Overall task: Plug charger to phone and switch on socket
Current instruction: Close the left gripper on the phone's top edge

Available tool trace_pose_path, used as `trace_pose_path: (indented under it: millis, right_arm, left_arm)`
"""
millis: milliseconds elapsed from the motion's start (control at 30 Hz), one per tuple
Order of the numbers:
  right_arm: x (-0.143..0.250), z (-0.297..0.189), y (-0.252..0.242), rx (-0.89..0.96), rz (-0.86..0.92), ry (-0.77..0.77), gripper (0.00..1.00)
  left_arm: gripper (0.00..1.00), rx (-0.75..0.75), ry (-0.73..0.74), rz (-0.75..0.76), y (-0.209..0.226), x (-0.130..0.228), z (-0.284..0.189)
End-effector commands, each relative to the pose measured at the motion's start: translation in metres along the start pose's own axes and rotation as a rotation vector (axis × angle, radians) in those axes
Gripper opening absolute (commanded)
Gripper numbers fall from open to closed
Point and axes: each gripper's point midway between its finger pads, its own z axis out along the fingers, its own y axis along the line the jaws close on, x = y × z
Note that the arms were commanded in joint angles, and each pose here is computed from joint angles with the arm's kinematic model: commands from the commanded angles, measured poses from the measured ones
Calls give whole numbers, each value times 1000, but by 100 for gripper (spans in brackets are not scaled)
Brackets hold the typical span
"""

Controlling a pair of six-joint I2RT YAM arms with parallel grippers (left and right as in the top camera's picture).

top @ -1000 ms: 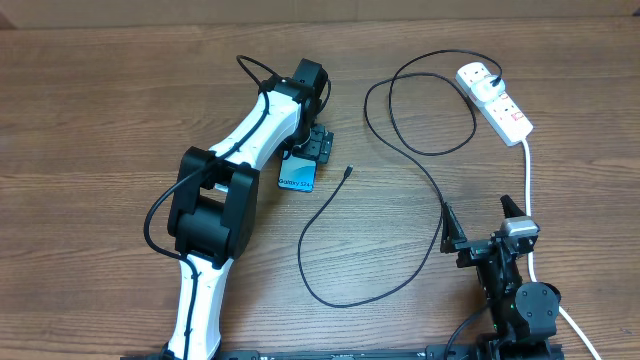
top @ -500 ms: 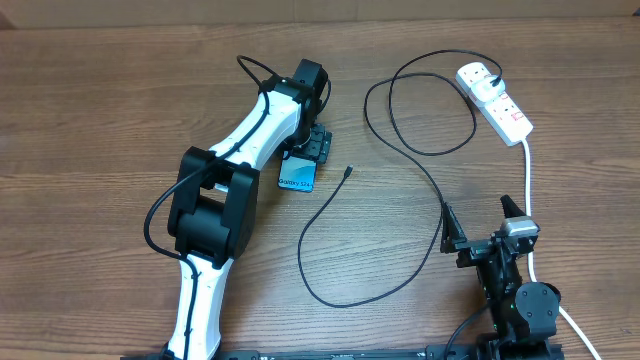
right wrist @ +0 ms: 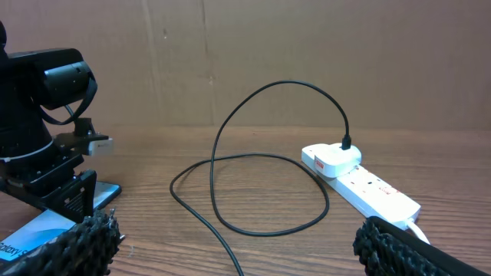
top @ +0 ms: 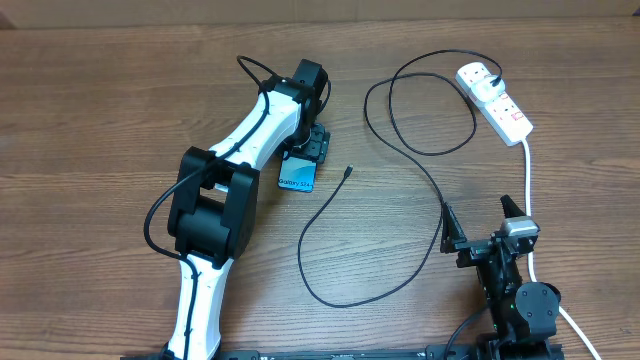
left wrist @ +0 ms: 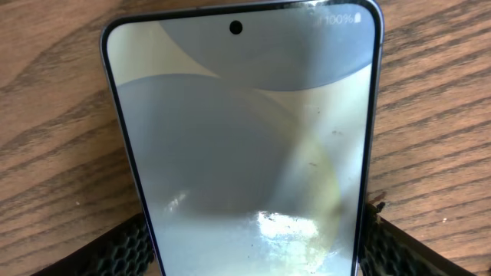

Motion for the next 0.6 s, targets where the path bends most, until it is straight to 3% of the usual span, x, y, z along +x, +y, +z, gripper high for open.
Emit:
trace_pose_path:
  millis: [0, 567]
  right_arm:
    - [1, 0, 0, 3, -7, -5, 100]
    - [1, 0, 0, 3, -7, -5, 100]
  left_arm:
    - [78, -43, 41, 21, 9, 8, 14]
    - [74, -43, 39, 21, 9, 8, 14]
